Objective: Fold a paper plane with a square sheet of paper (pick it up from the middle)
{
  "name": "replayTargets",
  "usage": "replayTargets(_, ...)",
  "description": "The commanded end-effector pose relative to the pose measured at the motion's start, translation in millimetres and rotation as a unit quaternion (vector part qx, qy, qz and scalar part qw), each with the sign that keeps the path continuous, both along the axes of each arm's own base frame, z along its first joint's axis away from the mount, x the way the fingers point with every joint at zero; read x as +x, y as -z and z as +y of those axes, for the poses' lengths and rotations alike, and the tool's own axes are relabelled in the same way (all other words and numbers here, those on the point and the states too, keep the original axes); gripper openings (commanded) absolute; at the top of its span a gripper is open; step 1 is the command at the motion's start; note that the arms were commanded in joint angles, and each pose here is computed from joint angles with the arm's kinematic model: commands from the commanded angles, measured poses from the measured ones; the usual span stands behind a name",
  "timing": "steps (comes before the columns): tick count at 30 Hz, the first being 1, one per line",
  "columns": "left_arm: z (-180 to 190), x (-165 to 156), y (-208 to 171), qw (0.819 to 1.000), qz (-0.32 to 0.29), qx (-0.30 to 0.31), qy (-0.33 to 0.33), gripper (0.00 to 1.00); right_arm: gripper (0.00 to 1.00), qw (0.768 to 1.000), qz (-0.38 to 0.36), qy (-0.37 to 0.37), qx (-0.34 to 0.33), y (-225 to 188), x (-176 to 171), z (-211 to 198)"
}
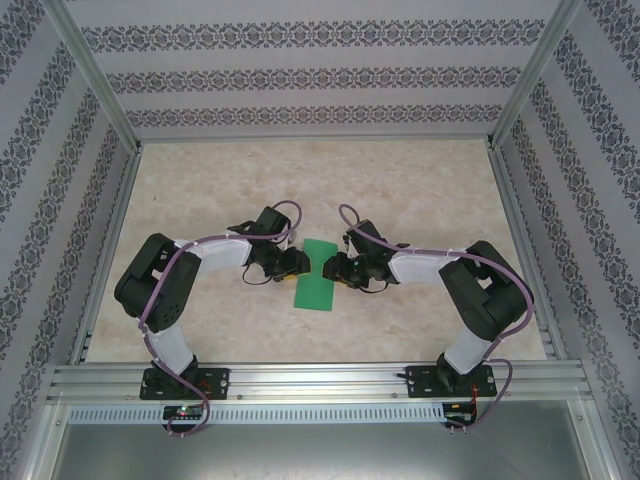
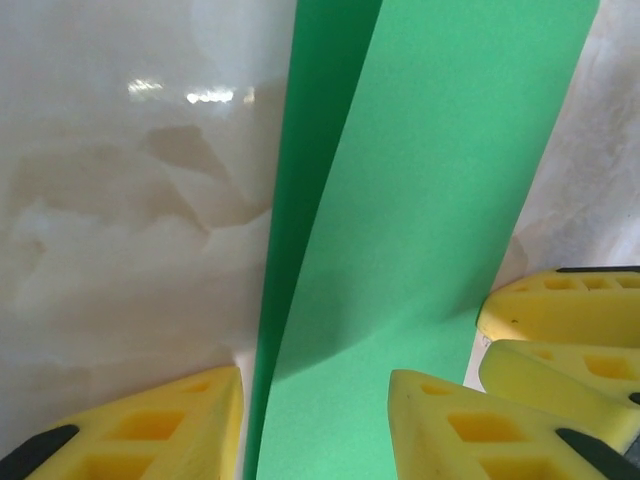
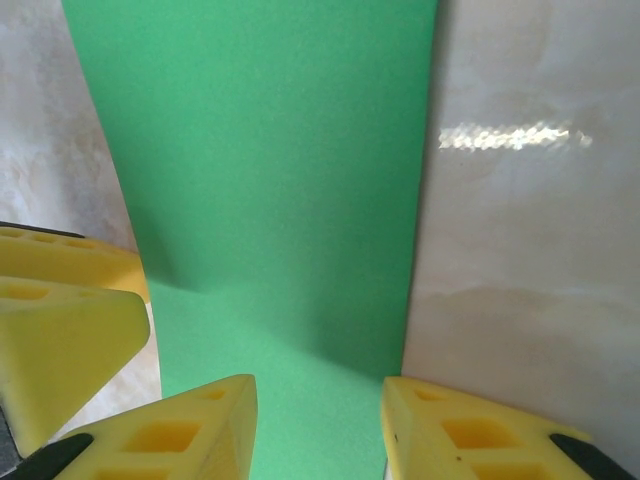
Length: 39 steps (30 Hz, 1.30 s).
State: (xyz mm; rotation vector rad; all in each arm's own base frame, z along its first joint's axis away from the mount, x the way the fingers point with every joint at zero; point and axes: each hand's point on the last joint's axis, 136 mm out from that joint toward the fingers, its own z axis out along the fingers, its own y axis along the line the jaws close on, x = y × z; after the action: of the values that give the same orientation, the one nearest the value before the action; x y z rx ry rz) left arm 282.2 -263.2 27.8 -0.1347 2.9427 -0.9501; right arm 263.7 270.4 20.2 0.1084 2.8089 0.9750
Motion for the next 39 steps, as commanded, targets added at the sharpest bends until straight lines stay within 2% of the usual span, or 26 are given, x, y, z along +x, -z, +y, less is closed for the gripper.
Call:
replayTargets(1, -12.7, 5.6, -8.4, 0.999, -0.007, -0.031, 0.015, 0.43, 0.39, 1.0, 0.016, 0.009, -0.011, 14.2, -7.4, -7.7)
replayTargets(19, -18.1, 6.4, -21.0, 0.999, -0.014, -0.049, 0.018, 0.38, 0.39, 1.0, 0.017, 0.013, -0.006, 15.3, -6.7, -8.6)
replayTargets(23, -20.7, 7.8, -23.4, 0.998, -0.018, -0.061, 0.015, 0.39, 0.39, 1.0, 0.017, 0.013, -0.004, 14.7, -5.5, -8.3)
replayTargets(30, -36.5, 13.1, -29.8, 0.992, -0.019, -0.122, 0.004, 0.4, 0.39, 1.0, 0.017, 0.015, -0.004, 16.1, -5.3, -10.2)
replayTargets(39, -36.3, 16.9, -31.9, 0.992, -0.032, -0.121, 0.007, 0.46, 0.39, 1.0, 0.016, 0.02, 0.0, 15.7, -4.4, -12.2)
